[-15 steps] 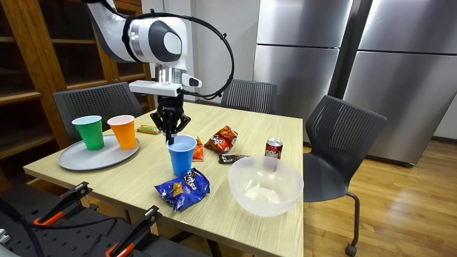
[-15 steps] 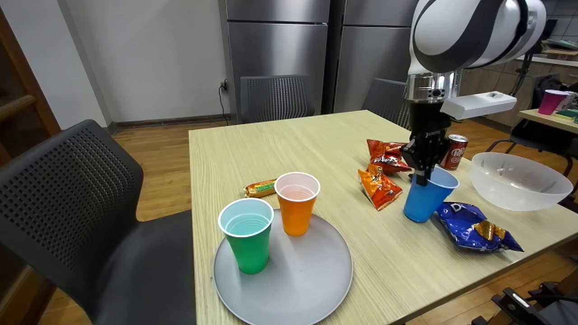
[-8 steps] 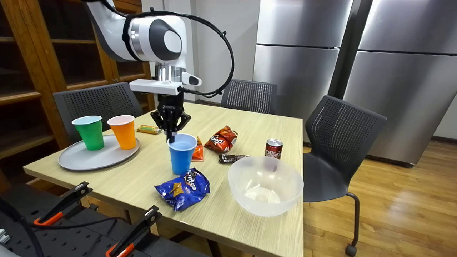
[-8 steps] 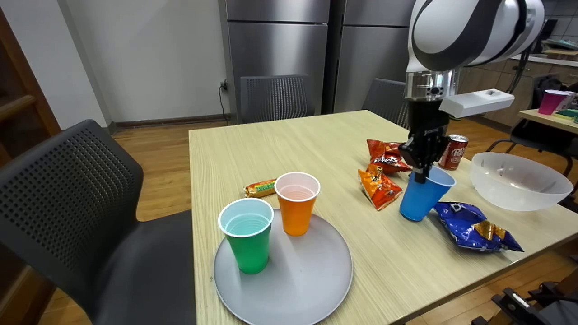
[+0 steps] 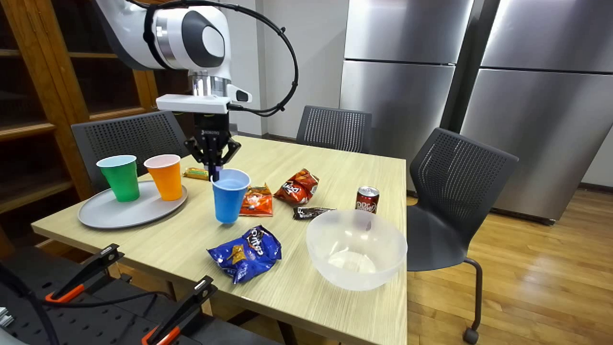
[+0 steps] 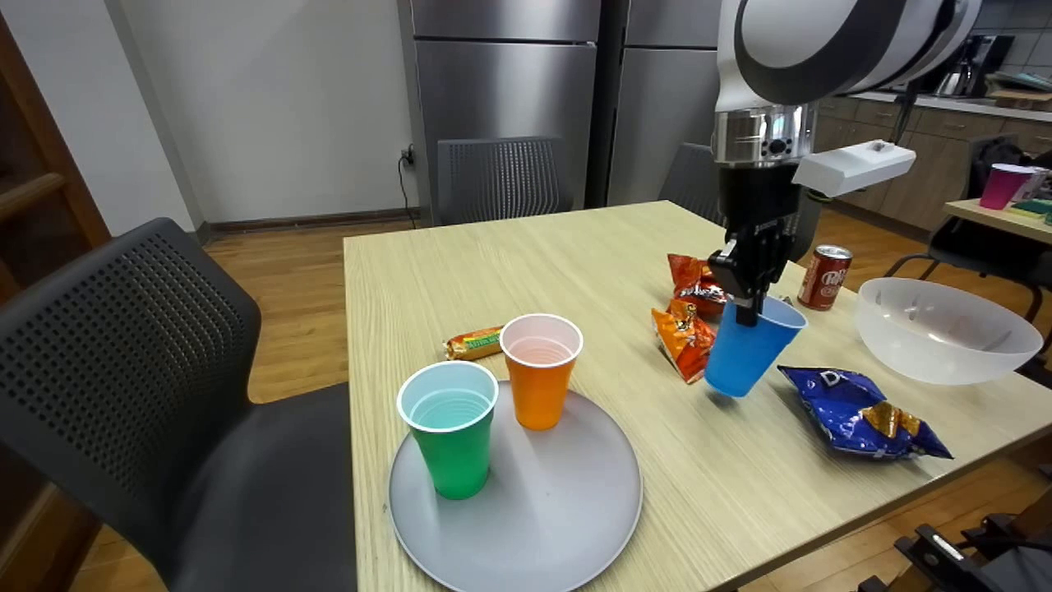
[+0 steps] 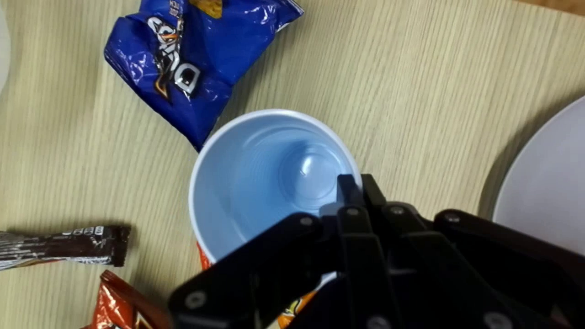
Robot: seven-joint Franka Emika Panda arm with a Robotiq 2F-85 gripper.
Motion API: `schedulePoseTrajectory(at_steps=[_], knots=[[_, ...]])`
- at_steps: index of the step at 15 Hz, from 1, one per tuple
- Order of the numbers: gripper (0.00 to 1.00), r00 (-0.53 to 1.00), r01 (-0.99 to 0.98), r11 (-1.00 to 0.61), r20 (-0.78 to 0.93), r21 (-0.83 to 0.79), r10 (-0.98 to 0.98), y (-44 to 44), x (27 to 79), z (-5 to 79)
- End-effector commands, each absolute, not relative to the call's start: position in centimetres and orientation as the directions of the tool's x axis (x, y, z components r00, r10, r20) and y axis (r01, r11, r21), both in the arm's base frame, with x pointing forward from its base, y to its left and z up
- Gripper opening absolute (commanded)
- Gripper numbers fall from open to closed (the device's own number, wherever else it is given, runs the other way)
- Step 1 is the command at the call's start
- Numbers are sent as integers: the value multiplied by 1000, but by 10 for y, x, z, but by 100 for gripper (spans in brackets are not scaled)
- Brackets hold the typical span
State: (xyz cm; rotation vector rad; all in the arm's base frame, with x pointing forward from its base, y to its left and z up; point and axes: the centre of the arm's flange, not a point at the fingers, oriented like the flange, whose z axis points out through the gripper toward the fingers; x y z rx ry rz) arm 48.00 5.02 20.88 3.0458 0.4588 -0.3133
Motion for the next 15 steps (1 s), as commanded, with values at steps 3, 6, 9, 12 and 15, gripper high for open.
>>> schedulePoseTrajectory(at_steps=[3,6,9,12,15], knots=[[1,888,417,-908,-229,33,399,93,459,229],[1,860,471,-881,-243,39,449,120,452,230],[1,828,525,-850,-255,43,499,146,444,229],[1,790,581,-812,-273,45,550,170,436,226],[1,750,633,-772,-281,45,599,192,428,225]])
